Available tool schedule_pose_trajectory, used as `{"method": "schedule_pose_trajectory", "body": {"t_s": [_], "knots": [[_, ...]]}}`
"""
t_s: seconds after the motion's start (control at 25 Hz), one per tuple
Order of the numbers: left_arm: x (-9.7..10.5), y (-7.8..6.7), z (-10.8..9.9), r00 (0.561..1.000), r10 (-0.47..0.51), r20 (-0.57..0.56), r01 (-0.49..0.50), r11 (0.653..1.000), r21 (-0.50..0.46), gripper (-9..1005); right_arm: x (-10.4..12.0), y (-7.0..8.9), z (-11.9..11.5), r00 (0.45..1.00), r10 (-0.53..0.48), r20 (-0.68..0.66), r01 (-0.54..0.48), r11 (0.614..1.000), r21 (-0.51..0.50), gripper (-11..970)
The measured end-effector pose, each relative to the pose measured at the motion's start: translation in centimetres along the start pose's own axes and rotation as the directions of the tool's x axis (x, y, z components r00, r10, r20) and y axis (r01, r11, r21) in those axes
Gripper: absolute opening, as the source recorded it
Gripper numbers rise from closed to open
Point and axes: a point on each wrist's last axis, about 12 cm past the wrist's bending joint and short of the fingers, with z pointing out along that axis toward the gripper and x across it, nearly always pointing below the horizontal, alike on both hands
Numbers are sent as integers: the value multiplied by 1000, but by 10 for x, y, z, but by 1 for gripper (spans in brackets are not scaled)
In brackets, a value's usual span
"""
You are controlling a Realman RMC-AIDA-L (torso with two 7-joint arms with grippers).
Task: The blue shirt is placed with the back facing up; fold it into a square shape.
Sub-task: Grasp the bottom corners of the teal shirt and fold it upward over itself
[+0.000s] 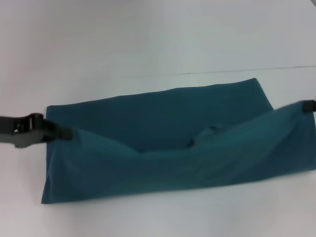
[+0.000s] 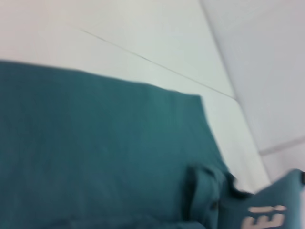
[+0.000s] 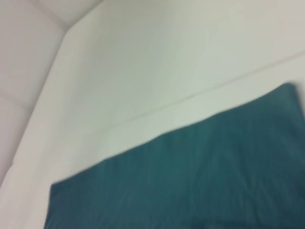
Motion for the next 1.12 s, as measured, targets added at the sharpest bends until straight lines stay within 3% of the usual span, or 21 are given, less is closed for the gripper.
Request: {"method": "schedule_pose_trajectory", "body": {"t_s": [0.48, 0.76, 1.12], "knots": [[-29, 7, 37, 990, -3, 144, 30, 982, -185, 3, -15, 9, 64, 985, -67, 158, 42, 987, 157, 26], [-39, 6, 44, 978, -5, 209, 49, 977, -207, 2, -30, 26, 91, 967, -146, 207, 96, 968, 231, 26], [-43, 17, 48, 960, -48, 277, 123, 957, -262, 3, -47, 44, 120, 940, -229, 254, 144, 938, 315, 26]]}}
